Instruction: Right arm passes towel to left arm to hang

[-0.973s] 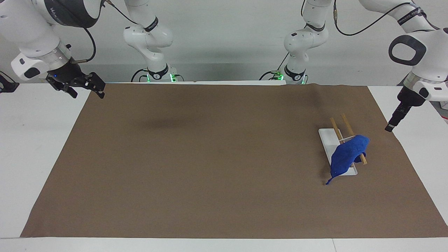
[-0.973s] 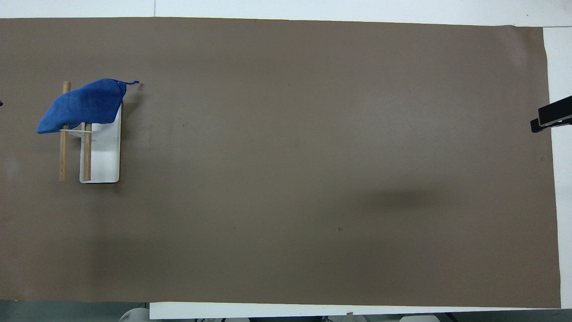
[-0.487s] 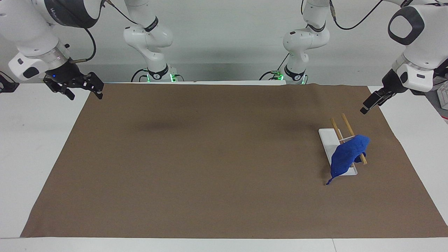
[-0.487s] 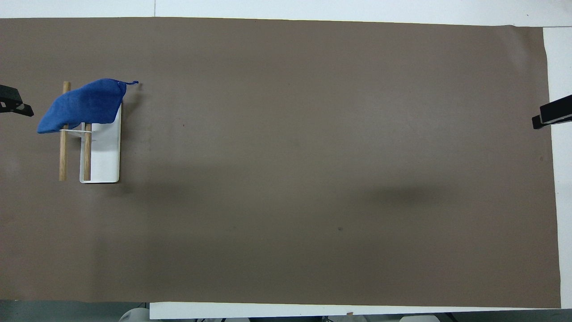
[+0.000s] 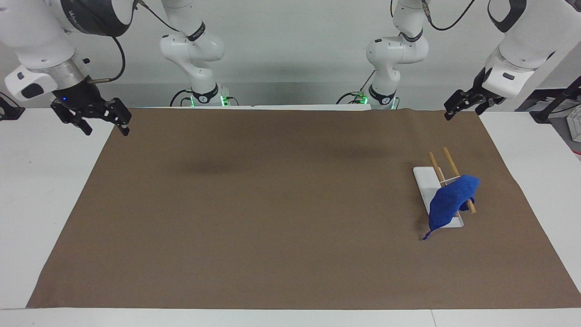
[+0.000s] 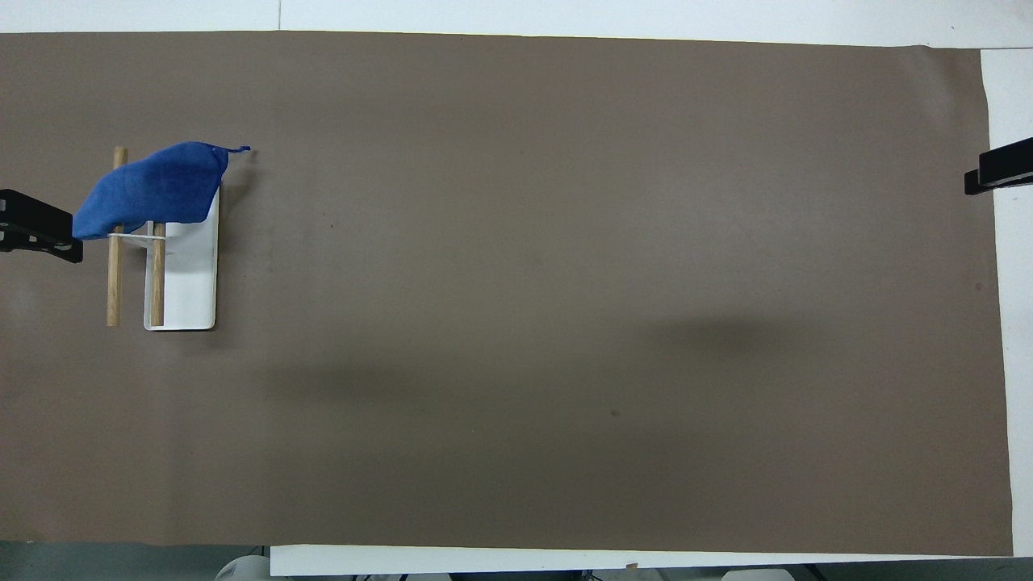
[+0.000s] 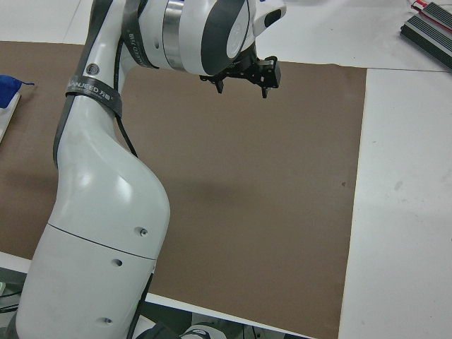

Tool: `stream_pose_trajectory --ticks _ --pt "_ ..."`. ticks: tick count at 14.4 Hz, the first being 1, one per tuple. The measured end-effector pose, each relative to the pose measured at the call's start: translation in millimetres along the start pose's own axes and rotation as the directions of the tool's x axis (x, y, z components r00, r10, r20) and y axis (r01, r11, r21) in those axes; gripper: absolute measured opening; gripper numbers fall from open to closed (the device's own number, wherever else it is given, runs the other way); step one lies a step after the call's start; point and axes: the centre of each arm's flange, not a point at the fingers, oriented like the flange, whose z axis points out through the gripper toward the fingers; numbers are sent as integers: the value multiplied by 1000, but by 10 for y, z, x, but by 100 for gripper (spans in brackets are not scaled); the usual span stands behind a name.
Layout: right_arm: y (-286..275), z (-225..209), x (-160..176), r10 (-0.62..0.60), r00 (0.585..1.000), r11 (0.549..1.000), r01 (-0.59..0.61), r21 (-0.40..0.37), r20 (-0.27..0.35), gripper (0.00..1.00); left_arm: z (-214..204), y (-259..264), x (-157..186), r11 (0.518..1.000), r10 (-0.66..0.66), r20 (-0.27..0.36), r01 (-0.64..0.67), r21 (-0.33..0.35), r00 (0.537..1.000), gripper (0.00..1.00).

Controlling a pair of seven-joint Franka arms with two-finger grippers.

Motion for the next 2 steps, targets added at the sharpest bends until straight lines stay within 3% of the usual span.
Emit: stream_pose_trajectory --ticks 2 --pt "0 -2 2 0 1000 1000 0 0 -2 100 27 -9 -9 1000 20 6 -20 1 1000 100"
